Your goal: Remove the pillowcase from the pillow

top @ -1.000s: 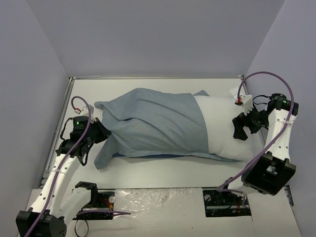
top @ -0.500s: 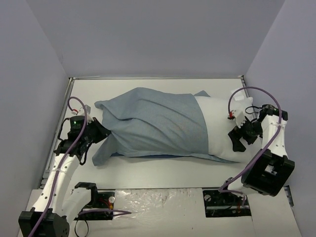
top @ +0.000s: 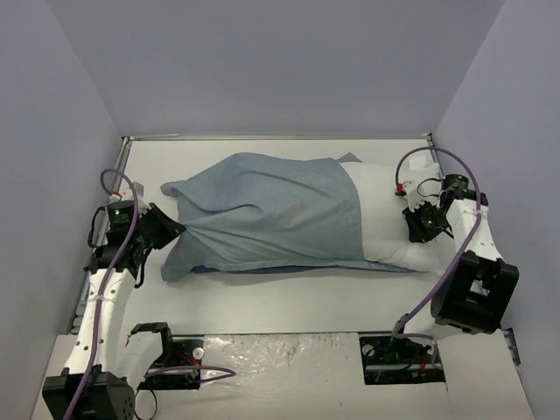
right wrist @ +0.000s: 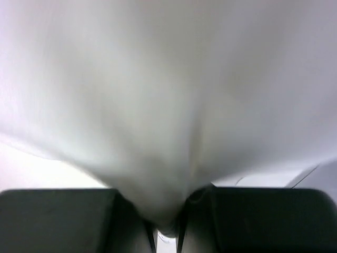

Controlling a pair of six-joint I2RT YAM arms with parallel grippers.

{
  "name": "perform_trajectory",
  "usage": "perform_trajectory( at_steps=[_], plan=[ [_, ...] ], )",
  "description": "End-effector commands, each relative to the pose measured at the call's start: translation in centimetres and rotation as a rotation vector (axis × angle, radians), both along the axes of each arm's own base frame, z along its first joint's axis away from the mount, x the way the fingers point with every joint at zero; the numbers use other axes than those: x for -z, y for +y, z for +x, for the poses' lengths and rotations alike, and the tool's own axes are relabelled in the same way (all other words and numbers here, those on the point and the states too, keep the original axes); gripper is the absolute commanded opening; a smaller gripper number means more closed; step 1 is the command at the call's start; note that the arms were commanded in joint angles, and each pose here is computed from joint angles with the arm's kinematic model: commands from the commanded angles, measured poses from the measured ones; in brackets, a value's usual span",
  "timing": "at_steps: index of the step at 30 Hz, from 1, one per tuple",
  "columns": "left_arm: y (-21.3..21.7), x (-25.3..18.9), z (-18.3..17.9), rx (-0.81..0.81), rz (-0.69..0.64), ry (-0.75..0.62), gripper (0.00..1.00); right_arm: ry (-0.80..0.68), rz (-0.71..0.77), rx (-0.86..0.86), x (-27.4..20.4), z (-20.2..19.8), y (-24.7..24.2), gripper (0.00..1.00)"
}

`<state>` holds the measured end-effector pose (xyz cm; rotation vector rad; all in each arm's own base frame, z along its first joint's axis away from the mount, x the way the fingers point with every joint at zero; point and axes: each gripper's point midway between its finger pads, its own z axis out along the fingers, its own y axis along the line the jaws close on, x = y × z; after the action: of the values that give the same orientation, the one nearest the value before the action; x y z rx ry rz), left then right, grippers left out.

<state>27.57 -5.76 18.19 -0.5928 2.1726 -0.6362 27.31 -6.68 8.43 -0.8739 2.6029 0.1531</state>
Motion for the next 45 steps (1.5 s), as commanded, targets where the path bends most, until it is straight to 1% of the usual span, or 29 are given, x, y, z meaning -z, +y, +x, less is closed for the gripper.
perform_trajectory(
  at_steps=[1, 2, 3, 4, 5, 9, 11, 12, 13, 14, 15, 16, 17, 19, 20, 21, 23, 25, 28, 29, 30, 32, 33, 34, 36, 37, 39, 41, 45],
  plan=[
    [3.7, -3.8, 1.0, -0.127, 0.036, -0.092, 0.02, -0.176, 0.080, 0.073, -3.9, 4.4, -0.9, 0.00],
    [4.5, -4.5, 1.1, -0.154, 0.037, -0.107, 0.02, -0.253, 0.081, 0.087, -6.8, 6.2, -1.3, 0.00],
    [5.9, -4.8, 1.1, -0.206, 0.048, -0.109, 0.02, -0.295, 0.108, 0.088, -8.3, 7.2, -1.2, 0.00],
    [6.4, -5.2, 1.1, -0.228, 0.062, -0.112, 0.02, -0.332, 0.120, 0.093, -9.8, 8.1, -1.2, 0.00],
    [6.9, -5.4, 1.3, -0.243, 0.071, -0.111, 0.02, -0.407, 0.131, 0.114, -13.0, 9.7, -1.6, 0.00],
    [9.2, -7.7, 1.9, -0.336, 0.077, -0.158, 0.02, -0.503, 0.216, 0.180, -17.7, 12.9, -2.7, 0.00],
    [9.6, -7.9, 2.3, -0.350, 0.060, -0.159, 0.02, -0.514, 0.260, 0.194, -18.4, 13.4, -2.9, 0.00],
    [9.3, -8.7, 2.9, -0.333, 0.041, -0.195, 0.02, -0.509, 0.277, 0.196, -18.4, 13.5, -2.8, 0.00],
    [8.3, -8.2, 3.3, -0.293, 0.009, -0.197, 0.02, -0.498, 0.291, 0.190, -18.0, 13.4, -2.4, 0.00],
    [6.5, -8.1, 3.8, -0.210, -0.047, -0.204, 0.02, -0.485, 0.300, 0.180, -17.5, 13.3, -1.9, 0.00],
    [5.2, -8.3, 4.2, -0.146, -0.072, -0.226, 0.11, -0.482, 0.293, 0.164, -17.2, 13.1, -1.5, 0.00],
    [2.8, -7.9, 4.1, -0.043, -0.080, -0.216, 0.21, -0.454, 0.296, 0.161, -16.0, 12.6, -1.1, 0.00],
    [1.0, -6.9, 3.4, 0.035, -0.098, -0.169, 0.44, -0.448, 0.293, 0.149, -15.7, 12.4, -0.7, 0.00],
    [-1.3, -6.1, 2.3, 0.126, -0.067, -0.134, 0.66, -0.415, 0.301, 0.150, -14.3, 11.8, -0.4, 0.00],
    [-3.4, -5.6, 1.1, 0.211, -0.049, -0.129, 0.74, -0.406, 0.302, 0.153, -14.0, 11.8, -0.4, 0.00],
    [-4.0, -4.9, 0.3, 0.237, -0.046, -0.105, 0.85, -0.397, 0.304, 0.154, -13.6, 11.8, -0.3, 0.00],
    [-7.0, -3.8, -2.0, 0.356, -0.041, -0.083, 0.92, -0.390, 0.306, 0.157, -13.4, 11.9, -0.4, 0.00],
    [-7.8, -2.6, -3.4, 0.392, 0.000, -0.042, 0.97, -0.379, 0.309, 0.163, -13.0, 12.1, -0.5, 0.00],
    [-8.8, -0.6, -5.0, 0.441, 0.104, 0.027, 0.97, -0.367, 0.312, 0.169, -12.6, 12.4, -0.6, 0.00],
    [-9.0, 0.5, -5.3, 0.453, 0.137, 0.069, 0.97, -0.362, 0.318, 0.174, -12.5, 12.5, -0.6, 0.00],
    [-9.2, 1.1, -5.2, 0.461, 0.209, 0.086, 0.97, -0.359, 0.318, 0.176, -12.4, 12.6, -0.7, 0.00],
    [-9.5, 1.8, -5.0, 0.481, 0.283, 0.102, 0.97, -0.353, 0.320, 0.179, -12.2, 12.7, -0.6, 0.00],
    [-9.6, 1.7, -4.5, 0.491, 0.355, 0.082, 0.97, -0.353, 0.318, 0.179, -12.2, 12.7, -0.7, 0.00],
    [-9.7, 2.5, -4.2, 0.504, 0.401, 0.104, 0.96, -0.350, 0.316, 0.181, -12.1, 12.7, -0.7, 0.00],
    [-10.1, 2.4, -3.3, 0.522, 0.462, 0.093, 0.96, -0.344, 0.313, 0.183, -11.8, 12.7, -0.8, 0.00],
    [-10.4, 3.1, -2.9, 0.547, 0.506, 0.107, 0.95, -0.337, 0.311, 0.186, -11.5, 12.7, -0.9, 0.00],
    [-11.0, 2.8, -2.0, 0.575, 0.527, 0.088, 0.95, -0.332, 0.307, 0.187, -11.3, 12.7, -1.0, 0.00],
    [-10.7, 3.6, -1.0, 0.588, 0.596, 0.102, 0.95, -0.319, 0.304, 0.191, -10.8, 12.7, -1.1, 0.00],
    [-10.8, 4.7, -0.5, 0.649, 0.649, 0.122, 0.95, -0.279, 0.282, 0.197, -8.9, 12.3, -1.6, 0.00]
  ],
)
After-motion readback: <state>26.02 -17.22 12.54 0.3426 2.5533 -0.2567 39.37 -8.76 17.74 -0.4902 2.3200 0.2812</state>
